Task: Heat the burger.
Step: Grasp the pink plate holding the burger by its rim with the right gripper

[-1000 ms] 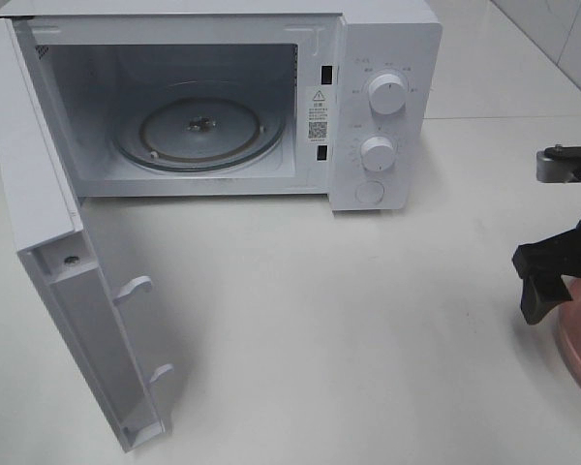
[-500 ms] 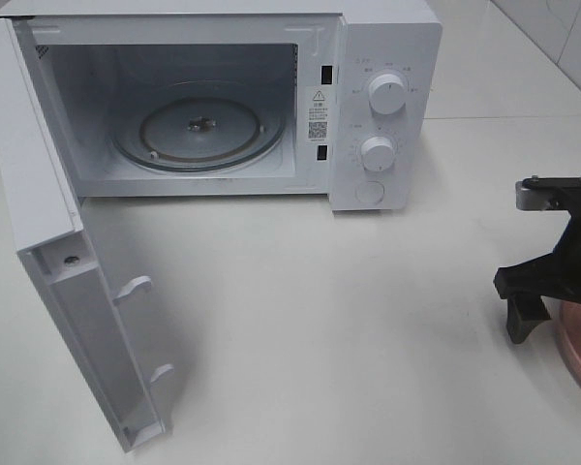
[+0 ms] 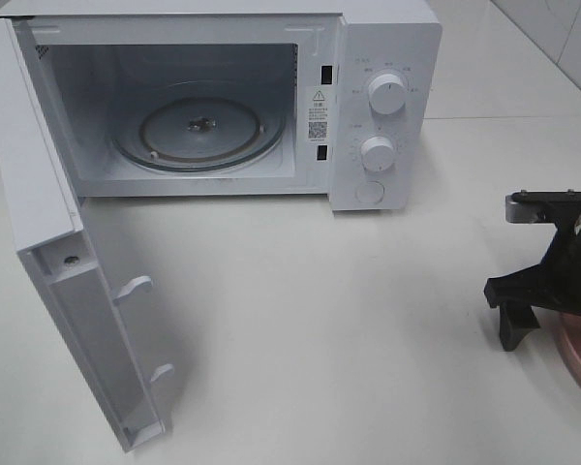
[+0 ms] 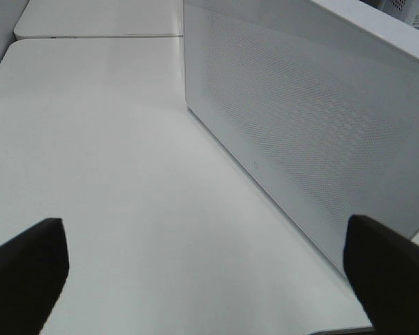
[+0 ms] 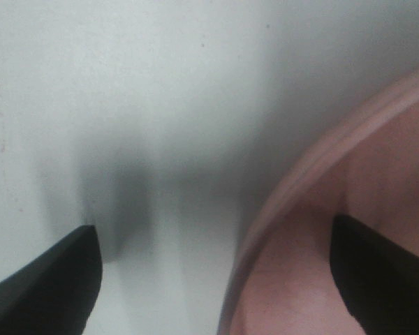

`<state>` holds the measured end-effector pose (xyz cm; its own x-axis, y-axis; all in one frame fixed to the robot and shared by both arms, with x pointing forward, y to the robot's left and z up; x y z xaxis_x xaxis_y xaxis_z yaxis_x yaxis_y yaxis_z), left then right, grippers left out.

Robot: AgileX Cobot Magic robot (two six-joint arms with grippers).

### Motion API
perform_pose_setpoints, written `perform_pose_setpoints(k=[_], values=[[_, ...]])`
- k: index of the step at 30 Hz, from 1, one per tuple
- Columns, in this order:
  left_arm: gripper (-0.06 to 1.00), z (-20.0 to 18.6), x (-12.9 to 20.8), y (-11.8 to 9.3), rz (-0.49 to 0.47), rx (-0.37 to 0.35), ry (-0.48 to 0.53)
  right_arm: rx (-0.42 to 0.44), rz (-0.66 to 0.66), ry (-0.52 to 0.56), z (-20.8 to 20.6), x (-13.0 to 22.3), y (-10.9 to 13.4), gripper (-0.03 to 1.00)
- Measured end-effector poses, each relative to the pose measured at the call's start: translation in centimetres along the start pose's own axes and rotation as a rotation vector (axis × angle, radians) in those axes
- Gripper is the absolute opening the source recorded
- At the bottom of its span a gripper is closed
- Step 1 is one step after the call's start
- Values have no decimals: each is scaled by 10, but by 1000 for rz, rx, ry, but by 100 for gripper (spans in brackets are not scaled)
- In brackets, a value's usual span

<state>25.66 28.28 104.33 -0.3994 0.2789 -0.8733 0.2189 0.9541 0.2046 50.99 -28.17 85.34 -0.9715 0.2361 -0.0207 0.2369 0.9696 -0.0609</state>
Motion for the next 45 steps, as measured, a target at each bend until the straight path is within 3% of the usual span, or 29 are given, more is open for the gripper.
perform_pose_setpoints(k=[16, 18, 19, 20, 21, 23, 24, 26, 45], values=[[100, 0, 0, 0, 0, 0, 0, 20, -28, -3, 3, -2, -2, 72], [100, 0, 0, 0, 0, 0, 0, 37, -29, -6, 3, -2, -4, 63], [100, 0, 0, 0, 0, 0, 0, 37, -29, -6, 3, -2, -4, 63], [100, 0, 0, 0, 0, 0, 0, 43, -22, -9, 3, -3, -5, 53], [100, 0, 0, 0, 0, 0, 0, 43, -22, -9, 3, -3, -5, 53], [100, 0, 0, 0, 0, 0, 0, 60, -4, -18, 3, -4, -7, 34], [100, 0, 0, 0, 0, 0, 0, 60, -4, -18, 3, -4, -7, 34], [100, 0, 0, 0, 0, 0, 0, 65, 33, -9, 2, -2, -7, 13], [100, 0, 0, 0, 0, 0, 0, 82, 43, -14, 0, -3, -7, 9]])
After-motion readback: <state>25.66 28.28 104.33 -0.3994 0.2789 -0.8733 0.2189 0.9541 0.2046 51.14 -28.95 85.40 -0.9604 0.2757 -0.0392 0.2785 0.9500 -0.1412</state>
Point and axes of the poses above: a point on each arm's last joint axis where the gripper is mounted, z pointing out along that axis toward the gripper, y along the wrist's bending axis when the last joint is at zero, x = y × z, the point moved 3 cm from there along z, pointing out along that axis toward the gripper, and after that the axes turned 15 degrees about z, right-handed, at the moved point
